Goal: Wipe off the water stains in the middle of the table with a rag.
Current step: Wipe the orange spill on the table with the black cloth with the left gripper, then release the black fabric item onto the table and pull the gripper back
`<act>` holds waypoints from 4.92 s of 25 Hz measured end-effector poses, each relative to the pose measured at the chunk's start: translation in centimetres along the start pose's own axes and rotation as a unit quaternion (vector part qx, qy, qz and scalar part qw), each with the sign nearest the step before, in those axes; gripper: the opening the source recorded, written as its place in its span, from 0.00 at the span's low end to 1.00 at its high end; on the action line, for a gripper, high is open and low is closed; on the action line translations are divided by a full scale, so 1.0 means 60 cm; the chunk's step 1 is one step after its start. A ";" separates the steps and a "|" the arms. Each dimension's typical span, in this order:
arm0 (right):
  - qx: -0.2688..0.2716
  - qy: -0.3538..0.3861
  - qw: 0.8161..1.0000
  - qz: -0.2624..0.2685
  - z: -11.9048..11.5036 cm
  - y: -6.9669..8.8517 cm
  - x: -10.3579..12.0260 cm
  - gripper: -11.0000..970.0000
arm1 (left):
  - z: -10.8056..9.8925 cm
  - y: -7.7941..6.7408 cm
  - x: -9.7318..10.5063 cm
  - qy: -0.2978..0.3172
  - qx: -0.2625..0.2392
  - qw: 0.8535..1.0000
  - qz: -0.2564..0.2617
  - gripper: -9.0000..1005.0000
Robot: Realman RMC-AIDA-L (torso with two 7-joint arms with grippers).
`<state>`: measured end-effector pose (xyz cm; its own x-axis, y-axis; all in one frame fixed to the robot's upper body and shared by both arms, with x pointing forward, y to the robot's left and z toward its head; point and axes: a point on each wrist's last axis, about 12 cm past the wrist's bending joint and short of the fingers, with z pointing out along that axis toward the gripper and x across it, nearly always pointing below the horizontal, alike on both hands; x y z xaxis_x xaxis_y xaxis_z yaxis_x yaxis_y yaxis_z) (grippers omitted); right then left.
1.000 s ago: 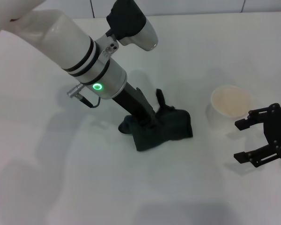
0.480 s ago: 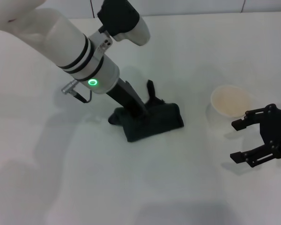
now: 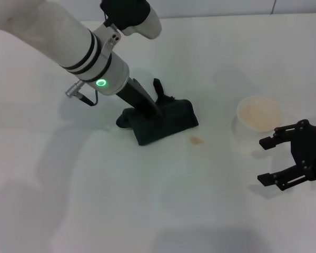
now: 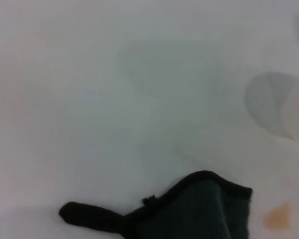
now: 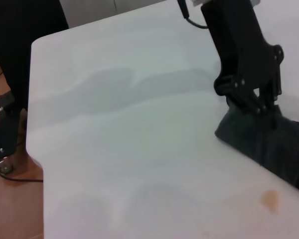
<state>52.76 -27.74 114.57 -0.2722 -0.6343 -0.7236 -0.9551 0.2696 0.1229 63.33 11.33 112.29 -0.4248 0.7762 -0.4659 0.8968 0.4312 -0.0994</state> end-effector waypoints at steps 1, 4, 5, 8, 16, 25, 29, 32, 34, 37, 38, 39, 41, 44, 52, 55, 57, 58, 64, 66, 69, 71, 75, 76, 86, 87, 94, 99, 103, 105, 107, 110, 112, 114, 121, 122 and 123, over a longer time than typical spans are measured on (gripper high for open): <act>0.000 0.000 1.000 0.000 0.000 0.000 0.000 0.87 | 0.001 -0.004 0.000 0.002 0.006 1.000 0.007 0.09; -0.001 0.000 1.000 0.000 0.001 0.000 0.000 0.87 | 0.003 -0.017 0.001 0.012 0.030 0.999 0.027 0.09; -0.001 0.000 1.000 0.000 0.001 0.000 0.000 0.87 | 0.004 -0.021 0.002 0.015 0.037 0.999 0.032 0.09; 0.000 -0.002 1.000 -0.001 0.001 0.000 -0.001 0.87 | 0.008 -0.032 0.004 0.024 0.057 0.997 0.047 0.09; 0.004 -0.002 1.000 0.000 -0.002 0.000 0.001 0.87 | 0.008 -0.070 -0.003 0.027 0.117 0.988 0.094 0.09; 0.011 0.000 1.000 0.004 -0.007 0.000 0.007 0.87 | 0.009 -0.059 0.009 0.028 0.097 0.992 0.076 0.09; 0.012 0.000 1.000 0.005 -0.008 0.000 0.007 0.87 | 0.002 -0.026 0.022 0.032 0.042 0.998 0.034 0.09; 0.012 0.000 1.000 0.004 -0.007 0.000 0.007 0.87 | -0.001 -0.009 0.026 0.032 0.007 0.999 0.004 0.09; 0.012 0.000 1.000 0.004 -0.007 0.000 0.006 0.87 | -0.002 0.001 0.026 0.032 -0.017 0.999 -0.011 0.09; 0.012 0.000 1.000 0.004 -0.007 -0.001 0.006 0.87 | -0.004 0.007 0.025 0.028 -0.032 0.999 -0.016 0.09; 0.012 0.000 1.000 0.004 -0.007 -0.001 0.005 0.87 | -0.003 0.005 0.026 0.028 -0.029 0.999 -0.011 0.09; 0.011 -0.001 1.000 0.004 -0.007 -0.001 0.005 0.87 | -0.001 0.001 0.025 0.028 -0.022 0.999 -0.005 0.09; 0.011 -0.001 1.000 0.003 -0.006 -0.002 0.004 0.87 | 0.001 -0.008 0.024 0.027 -0.005 1.000 0.007 0.09; 0.011 -0.001 1.000 0.003 -0.006 -0.003 0.003 0.87 | 0.004 -0.025 0.018 0.019 0.032 0.999 0.027 0.09; 0.015 0.000 1.000 -0.001 -0.009 -0.003 0.002 0.87 | 0.012 -0.082 0.005 0.028 0.117 0.988 0.098 0.09; 0.015 0.000 1.000 -0.002 -0.009 -0.003 0.001 0.87 | 0.016 -0.082 0.004 0.025 0.107 0.989 0.095 0.09; 0.015 0.000 1.000 -0.001 -0.009 -0.003 0.002 0.87 | 0.016 -0.074 0.004 0.019 0.094 0.992 0.083 0.09; 0.015 0.000 1.000 -0.001 -0.009 -0.003 0.002 0.87 | 0.015 -0.071 0.005 0.018 0.089 0.993 0.077 0.09; 0.014 0.000 1.000 0.001 -0.009 -0.001 0.004 0.87 | 0.005 -0.025 0.012 0.020 0.006 1.000 0.015 0.09; 0.013 0.000 1.000 0.002 -0.008 -0.001 0.004 0.87 | 0.001 -0.011 0.014 0.015 -0.018 1.000 -0.008 0.09; 0.011 0.001 1.000 0.002 -0.007 0.000 0.005 0.87 | -0.003 0.002 0.015 0.009 -0.039 0.999 -0.023 0.09; 0.010 0.001 1.000 0.002 -0.006 0.000 0.004 0.87 | -0.004 0.004 0.015 0.006 -0.043 0.999 -0.024 0.09; 0.008 0.002 1.000 0.003 -0.004 0.001 0.005 0.87 | 0.000 -0.004 0.013 0.008 -0.030 0.999 -0.010 0.09; 0.008 0.003 1.000 0.003 -0.004 0.001 0.005 0.87 | 0.003 -0.013 0.010 0.011 -0.016 1.000 0.003 0.09; 0.018 0.010 1.000 -0.002 -0.015 -0.003 0.005 0.87 | 0.016 -0.077 0.003 0.032 0.094 0.992 0.076 0.09; 0.020 0.010 1.000 -0.002 -0.016 -0.003 0.005 0.87 | 0.016 -0.080 0.003 0.033 0.098 0.992 0.078 0.09; 0.019 0.013 1.000 -0.005 -0.018 -0.005 0.002 0.87 | 0.007 -0.055 0.011 0.011 0.062 0.997 0.044 0.09; 0.018 0.013 1.000 -0.001 -0.018 -0.003 0.004 0.87 | -0.008 -0.023 0.028 0.002 0.029 1.000 0.009 0.09; 0.018 0.014 1.000 0.005 -0.020 -0.002 0.004 0.87 | -0.025 -0.004 0.048 -0.011 0.006 1.000 -0.013 0.09; 0.017 0.014 1.000 0.006 -0.019 -0.001 0.003 0.87 | -0.033 -0.001 0.066 -0.018 -0.002 1.000 -0.021 0.09; 0.016 0.013 1.000 0.005 -0.018 0.000 0.000 0.87 | -0.042 -0.003 0.082 -0.023 -0.001 0.999 -0.023 0.09; 0.015 0.012 1.000 0.006 -0.017 -0.001 -0.005 0.87 | -0.057 -0.012 0.100 -0.025 0.006 0.999 -0.019 0.10; 0.015 0.011 1.000 0.007 -0.017 -0.002 -0.006 0.87 | -0.062 -0.017 0.111 -0.026 0.011 0.999 -0.018 0.12; 0.016 0.010 1.000 0.007 -0.017 -0.002 -0.006 0.87 | -0.064 -0.019 0.119 -0.027 0.013 0.999 -0.018 0.14; 0.020 0.006 1.000 0.004 -0.016 -0.005 -0.011 0.87 | -0.079 -0.020 0.151 -0.051 0.013 0.998 -0.028 0.21; 0.021 0.006 1.000 0.003 -0.016 -0.006 -0.012 0.87 | -0.082 -0.020 0.153 -0.057 0.014 0.998 -0.028 0.22; 0.023 0.005 1.000 0.003 -0.016 -0.007 -0.013 0.87 | -0.086 -0.021 0.157 -0.067 0.017 0.997 -0.027 0.23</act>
<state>53.24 -28.06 115.73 -0.2791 -0.6403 -0.7156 -0.9472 0.3062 0.0954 57.57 20.49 112.57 -0.4548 0.6824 -0.5723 0.8773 0.4539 -0.1559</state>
